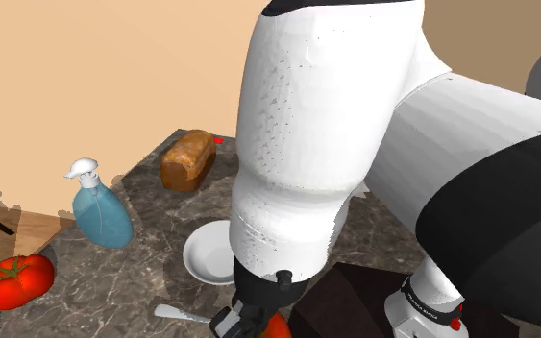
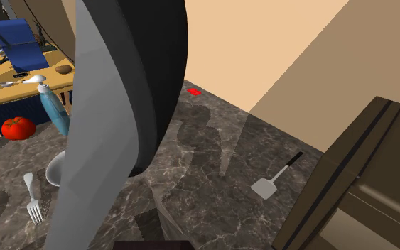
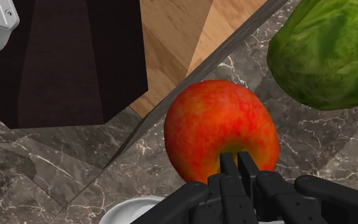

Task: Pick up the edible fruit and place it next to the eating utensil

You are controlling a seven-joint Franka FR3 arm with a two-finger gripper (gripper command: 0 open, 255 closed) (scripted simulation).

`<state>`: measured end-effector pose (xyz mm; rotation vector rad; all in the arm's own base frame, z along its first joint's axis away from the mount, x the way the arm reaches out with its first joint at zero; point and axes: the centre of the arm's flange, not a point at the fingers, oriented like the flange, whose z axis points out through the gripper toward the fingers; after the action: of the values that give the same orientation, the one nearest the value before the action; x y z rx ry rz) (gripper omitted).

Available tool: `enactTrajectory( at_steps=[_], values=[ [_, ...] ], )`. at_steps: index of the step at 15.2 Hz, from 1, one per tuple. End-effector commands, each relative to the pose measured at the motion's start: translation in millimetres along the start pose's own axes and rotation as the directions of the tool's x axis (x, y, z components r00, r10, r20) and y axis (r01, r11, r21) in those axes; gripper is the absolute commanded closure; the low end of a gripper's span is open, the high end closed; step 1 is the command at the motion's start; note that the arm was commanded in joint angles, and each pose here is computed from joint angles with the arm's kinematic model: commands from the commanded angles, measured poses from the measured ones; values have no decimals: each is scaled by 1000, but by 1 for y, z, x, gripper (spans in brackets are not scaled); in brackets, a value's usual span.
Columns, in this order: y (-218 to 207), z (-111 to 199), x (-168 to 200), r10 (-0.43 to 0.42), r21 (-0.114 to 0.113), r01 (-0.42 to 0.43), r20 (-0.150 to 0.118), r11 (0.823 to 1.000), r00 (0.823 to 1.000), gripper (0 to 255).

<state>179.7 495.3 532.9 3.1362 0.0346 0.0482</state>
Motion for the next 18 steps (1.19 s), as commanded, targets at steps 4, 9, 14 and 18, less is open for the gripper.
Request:
enactTrajectory(
  at_steps=[4,9,14,18],
  values=[
    [1,27,-1,0,0,0,0,1000,1000,255],
    [1,54,-2,0,0,0,0,1000,1000,255],
    [1,80,-3,0,0,0,0,1000,1000,255],
    [1,101,-4,0,0,0,0,1000,1000,255]
  ],
)
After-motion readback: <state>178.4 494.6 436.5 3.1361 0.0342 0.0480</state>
